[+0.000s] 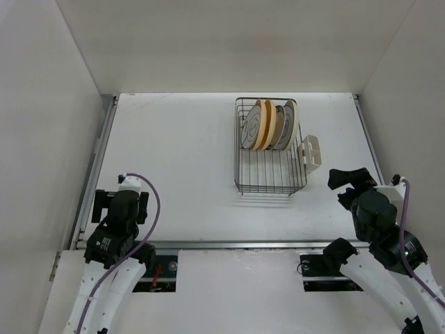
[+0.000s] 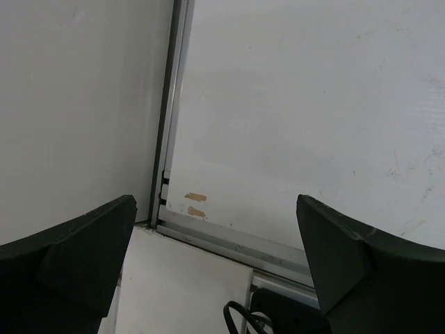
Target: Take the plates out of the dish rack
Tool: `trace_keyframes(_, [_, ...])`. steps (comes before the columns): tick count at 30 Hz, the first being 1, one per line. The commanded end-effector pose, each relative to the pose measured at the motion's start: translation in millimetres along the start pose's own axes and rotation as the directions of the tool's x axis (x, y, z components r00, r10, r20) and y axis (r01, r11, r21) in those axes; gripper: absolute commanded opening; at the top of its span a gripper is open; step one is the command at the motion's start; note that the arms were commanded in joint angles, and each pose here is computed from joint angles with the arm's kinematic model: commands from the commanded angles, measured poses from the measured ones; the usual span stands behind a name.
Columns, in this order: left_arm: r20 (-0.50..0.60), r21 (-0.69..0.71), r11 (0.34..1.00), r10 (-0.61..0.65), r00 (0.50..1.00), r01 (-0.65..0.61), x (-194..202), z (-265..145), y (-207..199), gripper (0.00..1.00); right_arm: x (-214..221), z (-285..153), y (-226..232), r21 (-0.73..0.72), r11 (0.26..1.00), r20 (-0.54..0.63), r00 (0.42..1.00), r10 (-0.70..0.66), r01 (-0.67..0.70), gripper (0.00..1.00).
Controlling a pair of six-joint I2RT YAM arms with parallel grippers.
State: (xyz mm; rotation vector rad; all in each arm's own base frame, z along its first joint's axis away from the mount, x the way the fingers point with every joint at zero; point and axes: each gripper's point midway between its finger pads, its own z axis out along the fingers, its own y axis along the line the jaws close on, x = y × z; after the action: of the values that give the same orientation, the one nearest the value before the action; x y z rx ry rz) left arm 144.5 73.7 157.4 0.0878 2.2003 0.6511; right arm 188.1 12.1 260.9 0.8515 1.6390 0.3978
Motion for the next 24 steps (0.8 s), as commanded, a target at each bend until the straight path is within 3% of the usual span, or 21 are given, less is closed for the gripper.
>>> trace_keyframes(1, [-0.002,-0.034,0.999,-0.027,1.000,0.027,1,2,3,1.00,-20,-7,11,-0.021,0.999,0.041,0.998,0.043,-0.042,0.99])
trace_keyframes(3, [-0.001,-0.034,0.999,-0.019,1.000,0.019,-2,1,5,1.00,-24,-8,15,-0.027,0.998,0.045,0.998,0.050,-0.049,0.99])
trace_keyframes(8, [0.014,0.062,0.986,0.154,0.988,-0.154,-14,-1,-2,1.00,-51,-11,36,-0.036,0.999,0.097,0.995,0.027,-0.023,0.99])
trace_keyframes(14, [0.043,0.154,0.975,0.153,0.987,-0.157,-58,-10,-8,1.00,-67,13,83,0.029,0.978,0.102,0.973,-0.209,0.207,0.99])
trace_keyframes(15, [0.029,0.158,0.976,0.148,0.989,-0.151,-75,-10,-7,1.00,-78,10,109,-0.035,0.975,0.103,0.971,-0.214,0.219,0.99])
trace_keyframes(17, [-0.013,0.158,0.979,0.131,0.991,-0.127,-86,-9,-6,1.00,-64,29,139,-0.075,0.926,0.049,0.929,-0.367,0.370,0.99])
trace_keyframes(22, [-0.105,0.205,0.977,0.084,0.991,-0.061,-127,-6,-16,1.00,-54,65,201,-0.131,0.880,-0.004,0.887,-0.461,0.456,0.82])
trace_keyframes(23, [-0.109,0.204,0.978,0.069,0.992,-0.045,-132,-5,-17,1.00,-34,88,202,-0.102,0.863,-0.056,0.864,-0.501,0.494,0.78])
trace_keyframes(24, [-0.113,0.212,0.977,0.055,0.992,-0.030,-135,-5,-20,0.99,-31,97,204,-0.087,0.854,-0.069,0.852,-0.518,0.513,0.63])
